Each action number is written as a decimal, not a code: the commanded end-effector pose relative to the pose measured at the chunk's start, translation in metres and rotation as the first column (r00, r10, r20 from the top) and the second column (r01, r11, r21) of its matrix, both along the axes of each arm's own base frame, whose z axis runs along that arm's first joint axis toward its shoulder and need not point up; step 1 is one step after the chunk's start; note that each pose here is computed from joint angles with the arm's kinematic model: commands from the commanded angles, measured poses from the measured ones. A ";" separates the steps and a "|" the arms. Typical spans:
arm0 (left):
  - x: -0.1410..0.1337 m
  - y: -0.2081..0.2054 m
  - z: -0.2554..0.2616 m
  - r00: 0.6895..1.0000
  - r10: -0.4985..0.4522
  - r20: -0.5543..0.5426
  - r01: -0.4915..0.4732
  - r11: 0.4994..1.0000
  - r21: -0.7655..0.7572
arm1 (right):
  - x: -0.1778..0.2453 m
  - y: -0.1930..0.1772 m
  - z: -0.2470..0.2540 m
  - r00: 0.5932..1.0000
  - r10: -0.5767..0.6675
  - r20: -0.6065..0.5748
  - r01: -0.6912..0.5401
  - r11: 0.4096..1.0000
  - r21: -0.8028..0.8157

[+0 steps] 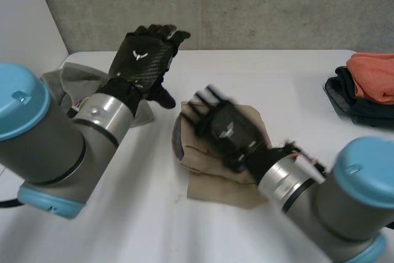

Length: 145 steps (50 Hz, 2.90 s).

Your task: Fold the laundry.

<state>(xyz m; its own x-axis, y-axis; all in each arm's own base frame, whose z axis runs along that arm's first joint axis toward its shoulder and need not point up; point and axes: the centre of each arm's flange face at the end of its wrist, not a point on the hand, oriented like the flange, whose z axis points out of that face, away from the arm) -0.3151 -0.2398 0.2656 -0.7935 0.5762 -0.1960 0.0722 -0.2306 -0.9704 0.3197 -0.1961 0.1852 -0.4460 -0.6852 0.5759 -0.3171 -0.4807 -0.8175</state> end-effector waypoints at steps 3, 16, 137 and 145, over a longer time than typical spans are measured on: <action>-0.041 0.001 -0.009 0.999 -0.040 0.000 0.040 0.999 0.015 | -0.060 -0.057 0.029 0.918 -0.361 0.166 0.238 0.834 0.498; -0.069 0.020 -0.105 0.966 -0.071 0.250 -0.006 0.955 0.296 | -0.054 -0.092 -0.029 0.916 -0.383 -0.119 0.370 0.692 0.620; -0.047 0.026 0.026 0.893 -0.448 0.040 0.432 0.879 0.200 | -0.324 -0.329 -0.005 0.737 -0.429 0.523 0.522 0.852 -0.036; -0.046 0.027 0.011 0.893 -0.448 0.048 0.424 0.872 0.245 | -0.364 -0.326 -0.065 0.734 -0.487 0.473 0.559 0.829 -0.013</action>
